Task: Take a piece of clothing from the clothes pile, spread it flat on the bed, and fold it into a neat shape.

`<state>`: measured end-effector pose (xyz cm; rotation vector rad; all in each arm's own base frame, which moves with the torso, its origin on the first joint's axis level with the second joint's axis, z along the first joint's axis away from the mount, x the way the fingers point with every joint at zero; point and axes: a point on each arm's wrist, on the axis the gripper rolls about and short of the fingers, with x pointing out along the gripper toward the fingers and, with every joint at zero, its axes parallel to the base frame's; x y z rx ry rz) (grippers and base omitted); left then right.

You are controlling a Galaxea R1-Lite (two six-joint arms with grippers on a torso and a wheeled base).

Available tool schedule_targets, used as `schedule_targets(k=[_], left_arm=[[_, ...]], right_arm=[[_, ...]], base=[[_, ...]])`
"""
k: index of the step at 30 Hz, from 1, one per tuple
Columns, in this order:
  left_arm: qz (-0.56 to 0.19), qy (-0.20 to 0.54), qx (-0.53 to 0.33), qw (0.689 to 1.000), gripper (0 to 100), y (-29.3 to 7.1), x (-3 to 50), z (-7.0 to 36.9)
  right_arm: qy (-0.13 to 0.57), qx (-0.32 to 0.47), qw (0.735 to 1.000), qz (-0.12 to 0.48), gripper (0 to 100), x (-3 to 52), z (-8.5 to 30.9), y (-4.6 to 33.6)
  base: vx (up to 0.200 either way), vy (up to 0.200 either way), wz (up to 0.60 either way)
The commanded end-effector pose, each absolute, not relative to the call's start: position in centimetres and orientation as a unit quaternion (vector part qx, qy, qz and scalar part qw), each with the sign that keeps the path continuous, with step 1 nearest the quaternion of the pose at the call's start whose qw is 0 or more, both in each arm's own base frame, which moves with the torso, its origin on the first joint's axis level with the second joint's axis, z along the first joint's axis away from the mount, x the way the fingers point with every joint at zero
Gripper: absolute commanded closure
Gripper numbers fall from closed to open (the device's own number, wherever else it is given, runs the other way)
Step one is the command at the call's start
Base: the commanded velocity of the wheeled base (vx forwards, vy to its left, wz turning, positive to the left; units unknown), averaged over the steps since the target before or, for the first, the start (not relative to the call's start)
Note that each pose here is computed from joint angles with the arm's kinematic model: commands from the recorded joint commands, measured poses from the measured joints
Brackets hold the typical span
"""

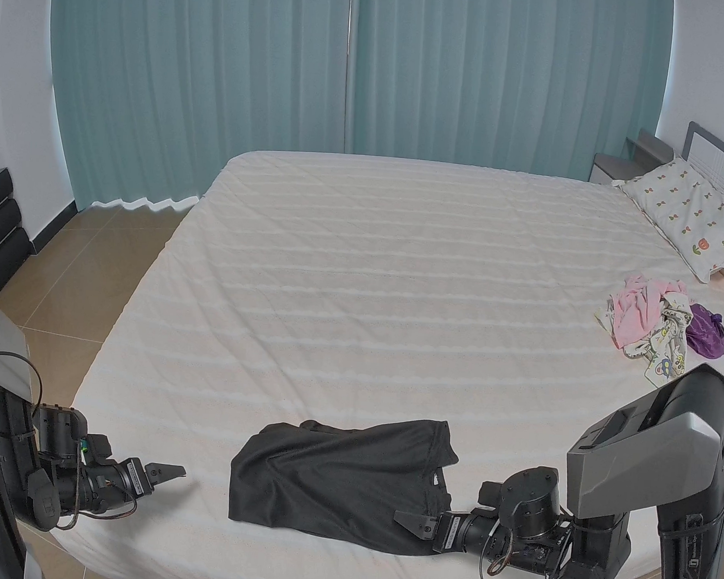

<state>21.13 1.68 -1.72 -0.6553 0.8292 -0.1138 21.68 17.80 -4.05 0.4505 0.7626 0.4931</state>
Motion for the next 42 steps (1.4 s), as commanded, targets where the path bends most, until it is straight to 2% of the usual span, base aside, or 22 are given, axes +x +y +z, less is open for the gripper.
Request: schedule_targets(k=[1, 33, 34, 37, 42], left_arm=[[-0.052, 0.403, -0.314, 0.858, 0, 1.7, 21.1, -2.1], [-0.050, 0.405, -0.314, 0.857, 0, 1.7, 21.0, -2.1], [-0.051, 0.405, -0.314, 0.857, 0, 1.7, 21.0, -2.1], [-0.051, 0.405, -0.314, 0.857, 0, 1.7, 21.0, -2.1], [-0.051, 0.405, -0.314, 0.857, 0, 1.7, 21.0, -2.1]], right_arm=[[0.371, 0.212, 0.873, 0.235, 100, 21.7, -4.5, 17.8], [0.411, 0.134, 0.875, 0.218, 100, 19.0, -4.2, 14.6], [0.412, 0.132, 0.875, 0.218, 0, 19.0, -4.3, 14.6], [0.417, 0.126, 0.874, 0.217, 0, 19.1, -4.4, 14.6], [0.377, 0.154, 0.889, 0.208, 0, 20.5, -2.7, 13.7]], base=[[0.000, 0.000, 0.00], [0.000, 0.000, 0.00], [0.000, 0.000, 0.00], [0.000, 0.000, 0.00], [0.000, 0.000, 0.00]])
